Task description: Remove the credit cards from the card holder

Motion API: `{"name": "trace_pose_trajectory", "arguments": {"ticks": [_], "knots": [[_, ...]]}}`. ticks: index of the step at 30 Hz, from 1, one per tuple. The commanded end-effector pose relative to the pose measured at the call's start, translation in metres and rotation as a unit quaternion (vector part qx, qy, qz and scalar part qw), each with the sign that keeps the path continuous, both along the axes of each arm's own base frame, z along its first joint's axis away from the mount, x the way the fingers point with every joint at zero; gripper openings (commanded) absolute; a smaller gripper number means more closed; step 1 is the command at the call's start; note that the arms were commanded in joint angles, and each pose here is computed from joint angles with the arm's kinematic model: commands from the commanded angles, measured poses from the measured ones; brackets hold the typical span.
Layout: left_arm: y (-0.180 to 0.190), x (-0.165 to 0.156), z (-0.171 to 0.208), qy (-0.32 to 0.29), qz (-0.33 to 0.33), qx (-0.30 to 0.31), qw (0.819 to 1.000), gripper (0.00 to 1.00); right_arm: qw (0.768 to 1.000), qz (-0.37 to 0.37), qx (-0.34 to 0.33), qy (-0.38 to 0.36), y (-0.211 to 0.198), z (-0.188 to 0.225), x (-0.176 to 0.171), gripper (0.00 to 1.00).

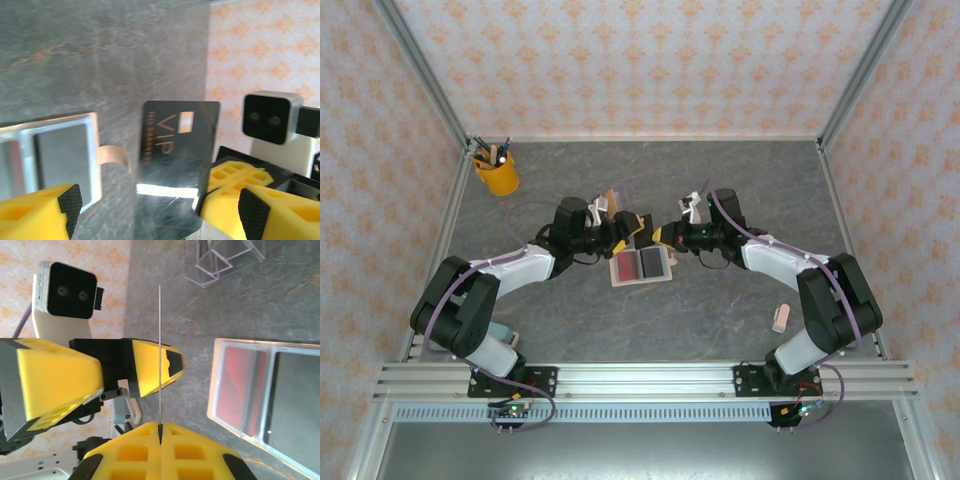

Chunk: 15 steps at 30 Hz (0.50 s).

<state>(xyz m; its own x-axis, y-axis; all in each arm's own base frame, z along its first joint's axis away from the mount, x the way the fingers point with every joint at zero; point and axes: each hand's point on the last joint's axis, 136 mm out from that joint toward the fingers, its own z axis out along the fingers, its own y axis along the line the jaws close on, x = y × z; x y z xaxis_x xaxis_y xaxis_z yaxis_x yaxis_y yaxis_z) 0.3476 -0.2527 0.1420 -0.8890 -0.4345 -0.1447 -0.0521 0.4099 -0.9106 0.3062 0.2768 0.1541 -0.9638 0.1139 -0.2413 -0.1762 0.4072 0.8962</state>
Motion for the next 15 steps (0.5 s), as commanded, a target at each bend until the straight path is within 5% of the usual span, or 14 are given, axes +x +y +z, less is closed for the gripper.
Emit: {"name": "trace_pose_trajectory", "arguments": {"ticks": [1,7,15], "knots": [[-0.006,0.002,0.021,-0.034,-0.014,-0.041,0.998,0.82,0.999,0.017,0.044,-0.022,0.006,0.023,-0.003,0.0],[-0.007,0.002,0.029,-0.045,-0.016,-0.049,0.998,0.64,0.998,0.019,0.051,-0.021,0.007,0.026,-0.003,0.0],[-0.004,0.003,0.027,-0.049,-0.009,-0.04,0.998,0.18,0.999,0.013,0.032,-0.008,0.004,0.016,-0.002,0.0]]}}
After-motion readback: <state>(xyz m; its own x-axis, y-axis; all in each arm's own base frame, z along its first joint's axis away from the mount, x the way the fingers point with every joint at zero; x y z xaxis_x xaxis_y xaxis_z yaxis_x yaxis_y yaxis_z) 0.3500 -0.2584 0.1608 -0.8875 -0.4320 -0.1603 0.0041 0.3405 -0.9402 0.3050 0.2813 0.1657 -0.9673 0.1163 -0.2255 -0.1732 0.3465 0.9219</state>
